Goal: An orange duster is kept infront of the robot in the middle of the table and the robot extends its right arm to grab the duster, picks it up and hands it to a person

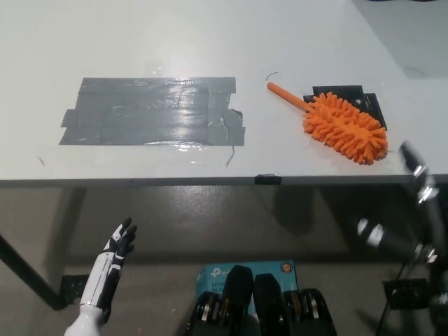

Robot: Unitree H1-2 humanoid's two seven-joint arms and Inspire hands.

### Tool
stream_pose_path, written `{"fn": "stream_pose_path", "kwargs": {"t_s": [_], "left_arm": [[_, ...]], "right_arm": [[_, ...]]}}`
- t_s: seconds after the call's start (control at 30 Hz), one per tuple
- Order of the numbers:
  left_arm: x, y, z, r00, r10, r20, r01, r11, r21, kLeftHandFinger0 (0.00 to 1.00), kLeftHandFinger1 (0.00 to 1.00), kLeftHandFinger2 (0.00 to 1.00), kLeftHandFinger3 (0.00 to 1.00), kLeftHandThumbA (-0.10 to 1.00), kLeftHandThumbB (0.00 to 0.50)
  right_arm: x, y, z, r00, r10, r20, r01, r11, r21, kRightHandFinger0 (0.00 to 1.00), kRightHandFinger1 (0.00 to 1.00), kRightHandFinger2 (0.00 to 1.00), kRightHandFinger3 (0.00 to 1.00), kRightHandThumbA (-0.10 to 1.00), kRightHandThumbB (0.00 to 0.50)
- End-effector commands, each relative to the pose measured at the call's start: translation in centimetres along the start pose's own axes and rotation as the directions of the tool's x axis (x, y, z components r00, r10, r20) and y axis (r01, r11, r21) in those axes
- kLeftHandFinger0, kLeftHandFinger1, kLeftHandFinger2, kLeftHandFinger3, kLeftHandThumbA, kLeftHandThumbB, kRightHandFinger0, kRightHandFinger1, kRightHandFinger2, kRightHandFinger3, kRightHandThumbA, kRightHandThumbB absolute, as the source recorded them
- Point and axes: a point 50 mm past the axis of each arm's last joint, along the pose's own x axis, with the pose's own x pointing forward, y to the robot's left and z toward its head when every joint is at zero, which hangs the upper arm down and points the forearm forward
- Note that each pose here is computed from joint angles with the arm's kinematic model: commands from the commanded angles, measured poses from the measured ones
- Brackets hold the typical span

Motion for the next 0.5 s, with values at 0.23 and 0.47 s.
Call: {"fn": "stream_pose_path", "kwargs": {"t_s": [0.23,0.47], "left_arm": [[0.1,0.3,0.9,0.998,-0.001,0.066,0.002,1.000,-0.015,1.00,1.00,1.00,1.00,1.00,0.209],[0.6,0.3,1.1,0.997,-0.001,0.076,0.001,1.000,0.000,1.00,1.00,1.00,1.00,1.00,0.212]], "right_arm": [[16.6,-4.5,4.0,0.993,0.074,-0.097,-0.104,0.929,-0.355,1.00,1.00,1.00,1.00,0.93,0.337],[22.1,-2.7,2.4,0.949,0.139,-0.282,-0.250,0.878,-0.408,1.00,1.00,1.00,1.00,0.98,0.412]]}}
